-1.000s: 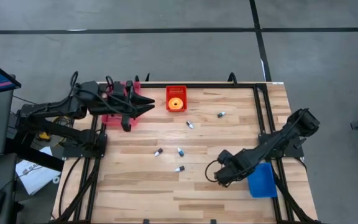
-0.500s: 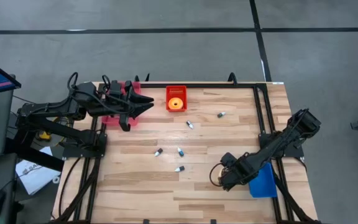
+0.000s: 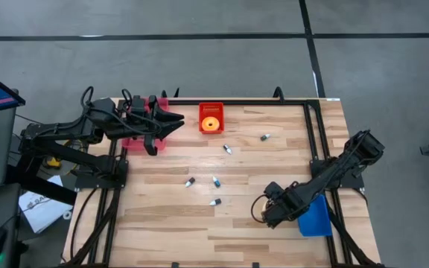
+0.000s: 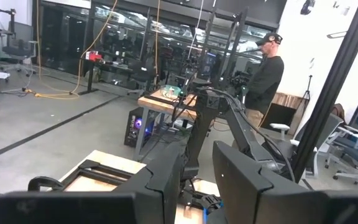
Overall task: Pick & Place Food Item
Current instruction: Put the black donut into the red bin
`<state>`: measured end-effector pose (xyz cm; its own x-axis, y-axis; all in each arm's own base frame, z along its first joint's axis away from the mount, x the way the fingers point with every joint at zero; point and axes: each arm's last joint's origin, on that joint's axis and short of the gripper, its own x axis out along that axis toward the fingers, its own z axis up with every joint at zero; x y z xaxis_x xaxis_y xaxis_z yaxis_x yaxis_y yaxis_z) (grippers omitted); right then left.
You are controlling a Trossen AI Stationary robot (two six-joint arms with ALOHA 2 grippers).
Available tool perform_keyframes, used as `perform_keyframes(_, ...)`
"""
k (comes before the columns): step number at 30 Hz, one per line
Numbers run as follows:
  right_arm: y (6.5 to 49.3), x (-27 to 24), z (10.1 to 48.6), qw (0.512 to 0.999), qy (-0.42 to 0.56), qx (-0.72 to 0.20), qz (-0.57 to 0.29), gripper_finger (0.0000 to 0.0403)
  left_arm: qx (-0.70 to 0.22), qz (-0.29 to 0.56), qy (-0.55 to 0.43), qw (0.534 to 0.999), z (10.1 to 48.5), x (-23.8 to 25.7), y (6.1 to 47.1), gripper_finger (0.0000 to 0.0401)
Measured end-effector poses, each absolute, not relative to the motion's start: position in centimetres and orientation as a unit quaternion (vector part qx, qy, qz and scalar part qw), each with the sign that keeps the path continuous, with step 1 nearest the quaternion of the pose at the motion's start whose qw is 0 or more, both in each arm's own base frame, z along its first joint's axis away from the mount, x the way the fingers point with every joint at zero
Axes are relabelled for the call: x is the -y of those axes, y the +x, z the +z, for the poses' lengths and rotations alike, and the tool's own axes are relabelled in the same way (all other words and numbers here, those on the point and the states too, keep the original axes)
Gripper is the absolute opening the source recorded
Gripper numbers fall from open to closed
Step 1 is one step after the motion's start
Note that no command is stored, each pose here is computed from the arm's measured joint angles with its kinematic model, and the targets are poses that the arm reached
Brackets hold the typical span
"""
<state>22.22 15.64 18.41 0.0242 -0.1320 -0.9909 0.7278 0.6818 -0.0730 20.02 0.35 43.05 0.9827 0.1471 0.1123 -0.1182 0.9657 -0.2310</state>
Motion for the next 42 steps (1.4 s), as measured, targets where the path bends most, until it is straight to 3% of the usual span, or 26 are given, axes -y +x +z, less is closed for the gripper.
perform_keyframes(11, 22.29, -15.60, 18.42, 0.682, 0.235, -0.614, -0.321, 0.0174, 0.064, 0.068, -0.112, 0.989, 43.04, -0.35, 20.02, 0.0092)
perform_keyframes(26, 22.59, -15.76, 18.20, 0.688, 0.243, -0.603, -0.322, 0.0212, 0.064, 0.067, -0.114, 0.989, 43.05, -0.35, 20.02, 0.0092)
perform_keyframes(42, 22.57, -15.76, 18.21, 0.687, 0.245, -0.603, -0.324, 0.0119, 0.064, 0.067, -0.117, 0.989, 43.05, -0.35, 20.02, 0.0092)
